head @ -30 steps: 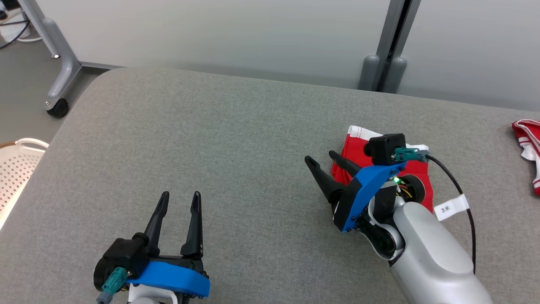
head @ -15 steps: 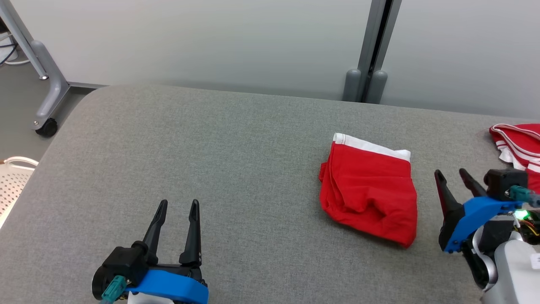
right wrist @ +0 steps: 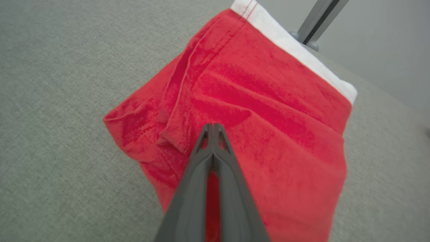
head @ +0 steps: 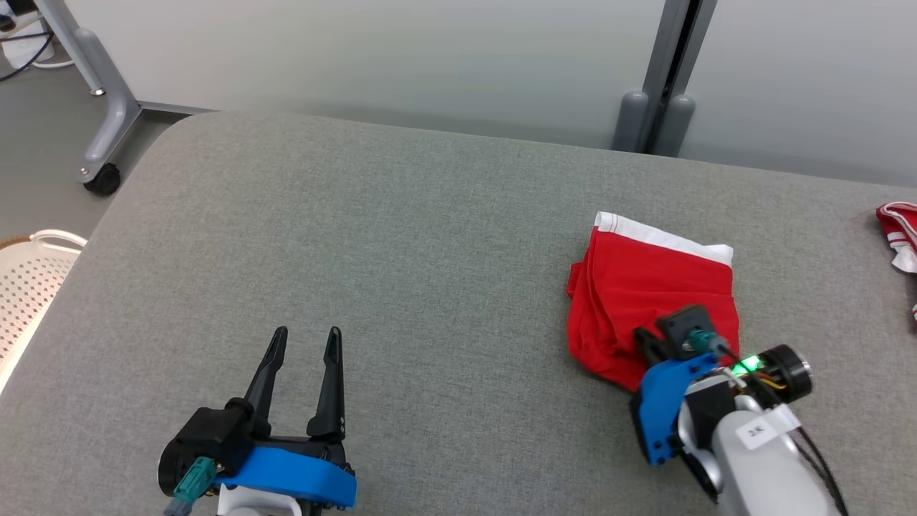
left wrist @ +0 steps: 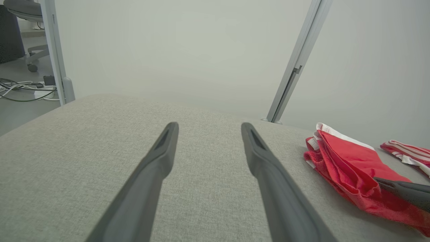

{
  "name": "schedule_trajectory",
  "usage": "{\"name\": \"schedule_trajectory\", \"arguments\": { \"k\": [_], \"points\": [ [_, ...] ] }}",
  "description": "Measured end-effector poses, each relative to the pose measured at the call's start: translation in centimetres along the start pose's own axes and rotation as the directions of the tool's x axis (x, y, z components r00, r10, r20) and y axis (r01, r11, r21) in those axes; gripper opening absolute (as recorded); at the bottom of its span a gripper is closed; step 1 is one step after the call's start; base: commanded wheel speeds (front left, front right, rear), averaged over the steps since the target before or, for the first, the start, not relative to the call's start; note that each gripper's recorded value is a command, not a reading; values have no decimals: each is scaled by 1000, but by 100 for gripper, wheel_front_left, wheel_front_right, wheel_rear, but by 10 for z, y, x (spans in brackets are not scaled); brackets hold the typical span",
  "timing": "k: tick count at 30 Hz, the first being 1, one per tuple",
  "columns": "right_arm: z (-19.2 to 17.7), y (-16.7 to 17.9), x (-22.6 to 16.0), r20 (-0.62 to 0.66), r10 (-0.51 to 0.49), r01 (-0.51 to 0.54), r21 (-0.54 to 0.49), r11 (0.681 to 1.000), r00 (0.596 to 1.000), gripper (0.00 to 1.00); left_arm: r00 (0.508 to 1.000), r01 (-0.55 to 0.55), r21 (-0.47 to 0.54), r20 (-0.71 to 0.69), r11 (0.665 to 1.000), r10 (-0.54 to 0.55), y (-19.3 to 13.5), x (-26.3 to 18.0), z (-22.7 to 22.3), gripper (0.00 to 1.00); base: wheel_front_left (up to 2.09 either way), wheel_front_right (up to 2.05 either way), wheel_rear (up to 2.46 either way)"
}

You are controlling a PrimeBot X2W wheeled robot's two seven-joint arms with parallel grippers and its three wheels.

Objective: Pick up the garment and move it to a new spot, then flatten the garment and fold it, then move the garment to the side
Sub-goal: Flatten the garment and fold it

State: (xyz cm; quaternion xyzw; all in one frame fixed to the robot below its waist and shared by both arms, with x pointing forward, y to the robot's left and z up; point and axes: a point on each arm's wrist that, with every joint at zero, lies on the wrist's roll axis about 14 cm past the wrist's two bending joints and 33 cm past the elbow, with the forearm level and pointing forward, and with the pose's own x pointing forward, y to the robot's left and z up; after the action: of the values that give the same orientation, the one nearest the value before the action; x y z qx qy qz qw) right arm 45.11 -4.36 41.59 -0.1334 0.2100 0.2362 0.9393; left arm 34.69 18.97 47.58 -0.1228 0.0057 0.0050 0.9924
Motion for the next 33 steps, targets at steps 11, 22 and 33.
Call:
{"name": "schedule_trajectory", "arguments": {
  "k": [11, 22, 33],
  "points": [
    [2, 87, 8, -7, 258, -257, 75, 964, 966, 0, 1000, -17, 2, 7, 1000, 17, 5, -1, 3, 100, 0, 0, 0],
    [86, 90, -19, 366, 240, -351, 276, 895, 899, 55, 1000, -10, 0, 16, 1000, 10, 4, 0, 5, 100, 0, 0, 0],
    [54, -28, -90, 431, -197, 13, 393, 920, 881, 100, 999, 2, 19, 44, 1000, -3, 2, -1, 13, 100, 0, 0, 0]
  ]
}}
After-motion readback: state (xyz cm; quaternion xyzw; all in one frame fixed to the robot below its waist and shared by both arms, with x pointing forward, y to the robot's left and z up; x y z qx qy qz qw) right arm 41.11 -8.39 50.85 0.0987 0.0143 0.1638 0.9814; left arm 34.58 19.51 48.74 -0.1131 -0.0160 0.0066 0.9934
